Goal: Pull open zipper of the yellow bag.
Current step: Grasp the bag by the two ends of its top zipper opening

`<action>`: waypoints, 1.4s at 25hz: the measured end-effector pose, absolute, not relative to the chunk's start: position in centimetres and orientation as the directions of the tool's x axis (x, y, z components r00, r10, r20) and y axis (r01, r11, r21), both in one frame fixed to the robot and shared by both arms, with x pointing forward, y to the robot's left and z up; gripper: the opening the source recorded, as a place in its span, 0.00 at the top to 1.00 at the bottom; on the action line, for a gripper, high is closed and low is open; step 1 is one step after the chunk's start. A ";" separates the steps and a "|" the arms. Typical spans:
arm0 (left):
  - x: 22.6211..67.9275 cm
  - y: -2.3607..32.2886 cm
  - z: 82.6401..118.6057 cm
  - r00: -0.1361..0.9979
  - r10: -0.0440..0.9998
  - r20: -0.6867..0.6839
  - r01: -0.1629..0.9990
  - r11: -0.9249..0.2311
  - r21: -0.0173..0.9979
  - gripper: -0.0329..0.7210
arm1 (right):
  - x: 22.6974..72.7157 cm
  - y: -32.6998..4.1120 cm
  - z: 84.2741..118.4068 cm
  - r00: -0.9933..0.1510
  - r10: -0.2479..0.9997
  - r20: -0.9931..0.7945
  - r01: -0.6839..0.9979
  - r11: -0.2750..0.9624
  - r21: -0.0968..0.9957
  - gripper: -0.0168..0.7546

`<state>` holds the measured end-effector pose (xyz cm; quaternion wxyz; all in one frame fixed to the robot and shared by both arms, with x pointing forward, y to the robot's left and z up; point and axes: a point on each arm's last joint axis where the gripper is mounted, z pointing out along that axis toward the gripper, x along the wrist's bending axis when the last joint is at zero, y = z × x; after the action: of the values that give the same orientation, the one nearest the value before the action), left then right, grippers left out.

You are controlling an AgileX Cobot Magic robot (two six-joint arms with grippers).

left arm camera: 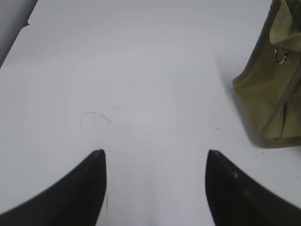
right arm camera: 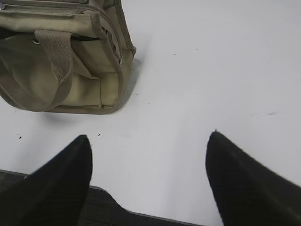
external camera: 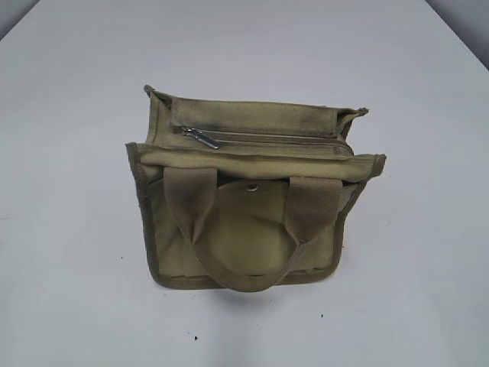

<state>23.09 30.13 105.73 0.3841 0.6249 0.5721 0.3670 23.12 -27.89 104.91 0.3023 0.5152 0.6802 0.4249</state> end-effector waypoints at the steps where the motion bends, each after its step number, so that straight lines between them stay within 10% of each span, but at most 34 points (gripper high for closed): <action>1: 23.1 30.1 105.7 0.076 0.997 0.019 0.433 -0.050 0.900 0.28 | 23.1 -27.9 104.9 -0.286 0.958 0.027 0.444 0.108 0.890 0.22; 35: 23.1 30.1 105.7 0.077 0.997 0.019 0.433 -0.051 0.900 0.28 | 23.1 -27.8 104.9 -0.289 0.957 0.031 0.441 0.104 0.891 0.22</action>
<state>23.09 30.13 105.73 0.3842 0.6251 0.5719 0.3668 23.12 -27.84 104.94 0.3013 0.5146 0.6792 0.4278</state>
